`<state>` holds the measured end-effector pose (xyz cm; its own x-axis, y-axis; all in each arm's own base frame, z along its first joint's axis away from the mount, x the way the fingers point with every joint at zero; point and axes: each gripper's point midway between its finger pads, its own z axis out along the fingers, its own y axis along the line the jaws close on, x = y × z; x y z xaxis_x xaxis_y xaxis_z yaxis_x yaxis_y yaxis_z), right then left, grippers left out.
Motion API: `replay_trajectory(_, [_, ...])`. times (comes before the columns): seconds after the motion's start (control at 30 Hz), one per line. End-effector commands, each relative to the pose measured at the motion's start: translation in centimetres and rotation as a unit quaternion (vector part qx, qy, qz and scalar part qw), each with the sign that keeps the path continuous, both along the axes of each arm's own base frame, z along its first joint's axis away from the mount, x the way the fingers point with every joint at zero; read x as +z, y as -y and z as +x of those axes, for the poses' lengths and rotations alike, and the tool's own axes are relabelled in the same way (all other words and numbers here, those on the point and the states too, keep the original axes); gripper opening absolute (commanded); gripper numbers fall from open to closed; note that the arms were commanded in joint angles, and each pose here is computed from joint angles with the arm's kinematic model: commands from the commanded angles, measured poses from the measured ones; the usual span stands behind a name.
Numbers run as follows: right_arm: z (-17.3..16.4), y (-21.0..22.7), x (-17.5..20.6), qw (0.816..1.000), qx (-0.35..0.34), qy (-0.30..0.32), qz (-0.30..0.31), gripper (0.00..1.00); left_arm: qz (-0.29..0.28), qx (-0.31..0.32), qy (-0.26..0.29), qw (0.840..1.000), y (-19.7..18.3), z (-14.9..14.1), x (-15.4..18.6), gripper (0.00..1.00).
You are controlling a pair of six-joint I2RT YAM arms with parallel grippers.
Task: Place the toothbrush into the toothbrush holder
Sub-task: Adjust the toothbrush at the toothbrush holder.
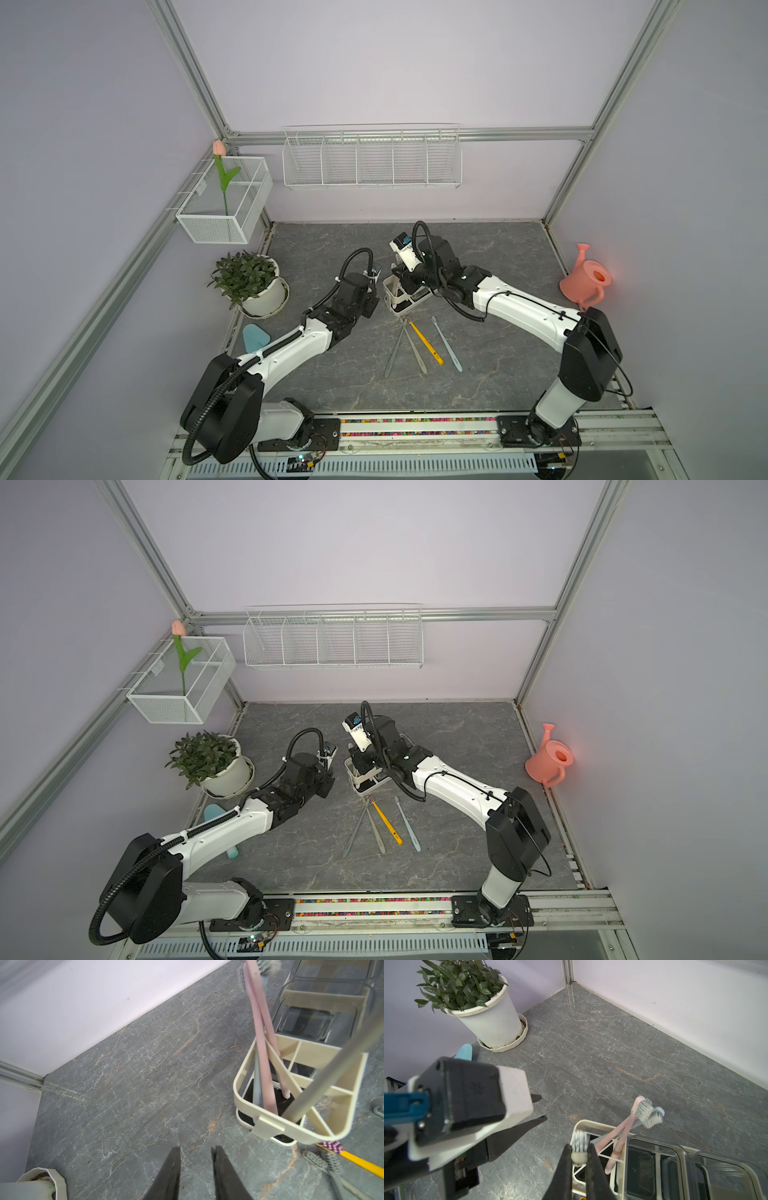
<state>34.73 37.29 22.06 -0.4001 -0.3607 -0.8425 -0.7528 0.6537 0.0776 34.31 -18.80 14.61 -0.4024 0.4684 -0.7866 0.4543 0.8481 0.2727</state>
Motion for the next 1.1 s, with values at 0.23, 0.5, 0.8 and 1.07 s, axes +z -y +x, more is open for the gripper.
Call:
replay_trajectory(0.23, [0.0, 0.2, -2.6, 1.000, -0.014, 0.013, -0.021, 0.07, -0.008, -0.001, -0.006, 1.000, 0.4, 0.0, -0.2, 0.31])
replay_trajectory(0.5, [-0.1, 0.2, -3.5, 0.999, -0.022, 0.022, -0.027, 0.07, -0.006, -0.003, -0.011, 1.000, 0.6, 0.0, -0.4, 0.31])
replay_trajectory(0.8, [-0.2, 0.4, -3.9, 0.999, -0.026, 0.021, -0.031, 0.07, -0.005, -0.005, -0.015, 1.000, 0.7, 0.1, -0.5, 0.31])
replay_trajectory(1.07, [-0.8, 0.7, -4.9, 0.999, -0.025, 0.013, -0.036, 0.07, -0.006, -0.006, -0.016, 1.000, 0.7, 0.0, -0.5, 0.31])
